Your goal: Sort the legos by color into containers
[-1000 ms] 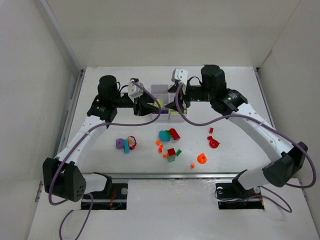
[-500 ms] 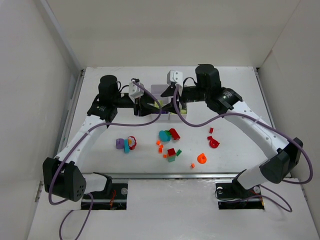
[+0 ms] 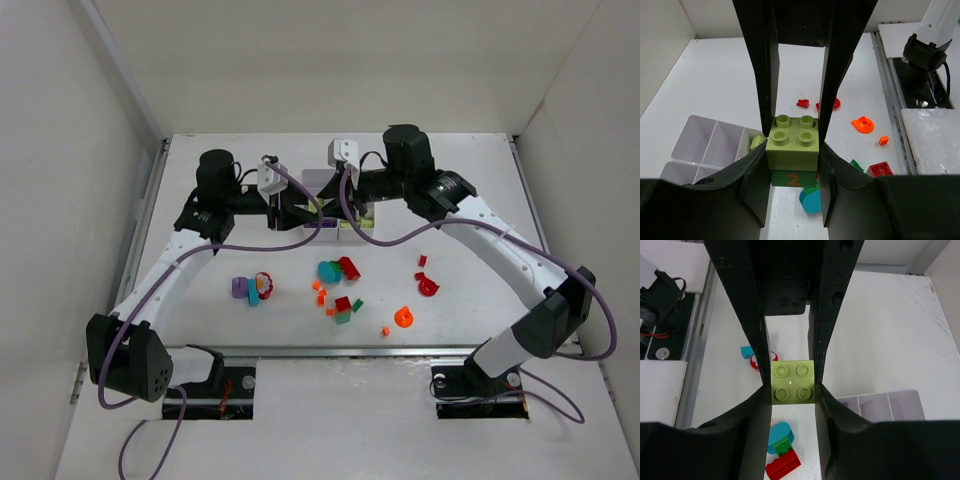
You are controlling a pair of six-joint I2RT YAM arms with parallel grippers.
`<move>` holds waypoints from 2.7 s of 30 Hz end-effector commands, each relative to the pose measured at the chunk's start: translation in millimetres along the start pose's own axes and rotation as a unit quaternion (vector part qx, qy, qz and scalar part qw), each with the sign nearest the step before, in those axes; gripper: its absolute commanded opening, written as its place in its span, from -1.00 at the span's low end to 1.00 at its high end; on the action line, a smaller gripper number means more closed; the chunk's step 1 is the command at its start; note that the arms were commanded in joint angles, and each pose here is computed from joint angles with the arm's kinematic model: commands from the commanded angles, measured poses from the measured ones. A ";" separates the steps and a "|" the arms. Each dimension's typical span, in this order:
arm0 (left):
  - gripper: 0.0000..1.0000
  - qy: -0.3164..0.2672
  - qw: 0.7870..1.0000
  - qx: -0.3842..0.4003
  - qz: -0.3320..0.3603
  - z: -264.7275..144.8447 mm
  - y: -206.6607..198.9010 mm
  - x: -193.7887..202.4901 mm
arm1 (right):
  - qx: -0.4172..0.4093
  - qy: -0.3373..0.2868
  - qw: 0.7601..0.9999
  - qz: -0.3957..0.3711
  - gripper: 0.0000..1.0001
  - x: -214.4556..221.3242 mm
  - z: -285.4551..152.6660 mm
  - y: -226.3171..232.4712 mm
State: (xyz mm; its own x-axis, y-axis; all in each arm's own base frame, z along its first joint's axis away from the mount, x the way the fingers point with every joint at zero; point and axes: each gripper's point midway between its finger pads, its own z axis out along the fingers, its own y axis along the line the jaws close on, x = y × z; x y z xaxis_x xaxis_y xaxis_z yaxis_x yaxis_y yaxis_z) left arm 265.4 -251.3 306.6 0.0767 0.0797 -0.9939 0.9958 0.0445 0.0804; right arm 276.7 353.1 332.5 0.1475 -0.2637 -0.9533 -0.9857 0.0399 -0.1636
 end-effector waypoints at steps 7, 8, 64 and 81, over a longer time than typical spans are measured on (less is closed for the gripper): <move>-0.79 -0.021 0.999 0.026 0.041 0.6 -8.1 -24.4 | -0.017 -0.010 1.000 -0.013 -1.00 -17.0 5.4 -1.1; -0.62 -0.021 0.999 0.026 0.041 0.6 -8.1 -24.4 | -0.017 -0.010 1.000 -0.013 -1.00 -17.0 5.4 -1.1; -0.75 -0.015 1.000 0.008 0.025 -0.5 -5.3 -20.9 | 0.011 -0.024 0.999 -0.032 -1.00 -27.3 -8.6 2.0; -1.00 0.116 0.984 -0.124 -0.043 -19.1 21.6 77.6 | 0.157 -0.035 0.986 0.050 -1.00 -21.1 -50.2 -62.8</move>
State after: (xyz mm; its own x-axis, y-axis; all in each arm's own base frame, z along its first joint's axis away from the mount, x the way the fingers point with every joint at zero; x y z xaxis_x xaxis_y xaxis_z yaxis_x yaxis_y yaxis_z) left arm 283.8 -241.8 256.9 -0.0099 0.2105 -0.9775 0.9777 0.2071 0.0347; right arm 307.1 325.9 326.5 -0.0012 -0.2658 -0.9640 -0.9686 0.2401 -0.0650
